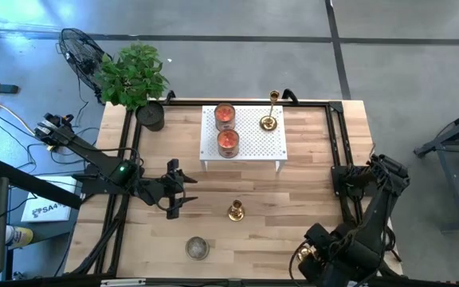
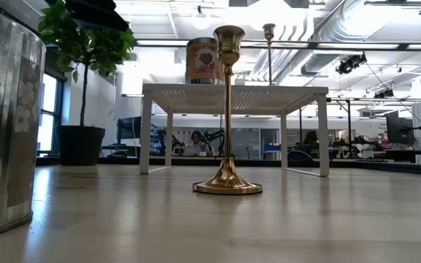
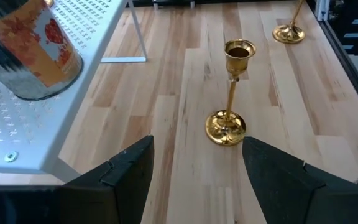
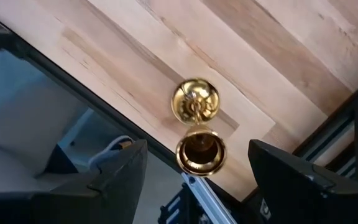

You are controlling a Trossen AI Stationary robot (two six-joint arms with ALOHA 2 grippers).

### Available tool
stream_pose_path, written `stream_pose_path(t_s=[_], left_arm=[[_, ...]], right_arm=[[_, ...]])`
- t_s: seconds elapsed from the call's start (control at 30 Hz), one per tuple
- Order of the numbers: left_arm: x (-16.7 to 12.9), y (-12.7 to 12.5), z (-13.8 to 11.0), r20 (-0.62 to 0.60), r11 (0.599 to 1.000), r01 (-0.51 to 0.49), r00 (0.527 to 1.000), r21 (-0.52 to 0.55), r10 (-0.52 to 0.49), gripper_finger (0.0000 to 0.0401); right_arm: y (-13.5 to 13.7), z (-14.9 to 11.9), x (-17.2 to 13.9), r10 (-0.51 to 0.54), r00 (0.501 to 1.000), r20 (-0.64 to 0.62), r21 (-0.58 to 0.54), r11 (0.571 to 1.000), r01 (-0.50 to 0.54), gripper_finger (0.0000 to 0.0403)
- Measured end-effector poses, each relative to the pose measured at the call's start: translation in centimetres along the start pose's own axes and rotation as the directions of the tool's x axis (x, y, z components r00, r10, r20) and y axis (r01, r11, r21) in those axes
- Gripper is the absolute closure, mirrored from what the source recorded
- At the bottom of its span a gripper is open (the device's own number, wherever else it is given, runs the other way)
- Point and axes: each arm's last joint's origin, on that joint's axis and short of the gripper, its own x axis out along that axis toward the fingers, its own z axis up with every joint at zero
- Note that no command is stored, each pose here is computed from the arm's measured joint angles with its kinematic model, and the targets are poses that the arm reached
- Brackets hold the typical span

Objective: Pick & Place candle stick holders
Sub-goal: Put the bottom gold candle holder on the shelf

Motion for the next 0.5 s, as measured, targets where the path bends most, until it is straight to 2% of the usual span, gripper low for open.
stream_pose_path(t_s=[0.5], left_arm=[[0.0,0.0,0.0,-0.002,1.0,0.005,1.0,-0.021,-0.005,0.0162]], right_arm=[[0.7,-0.5,1.3,-0.04,0.999,0.002,-0.007,0.999,0.04,0.0128]])
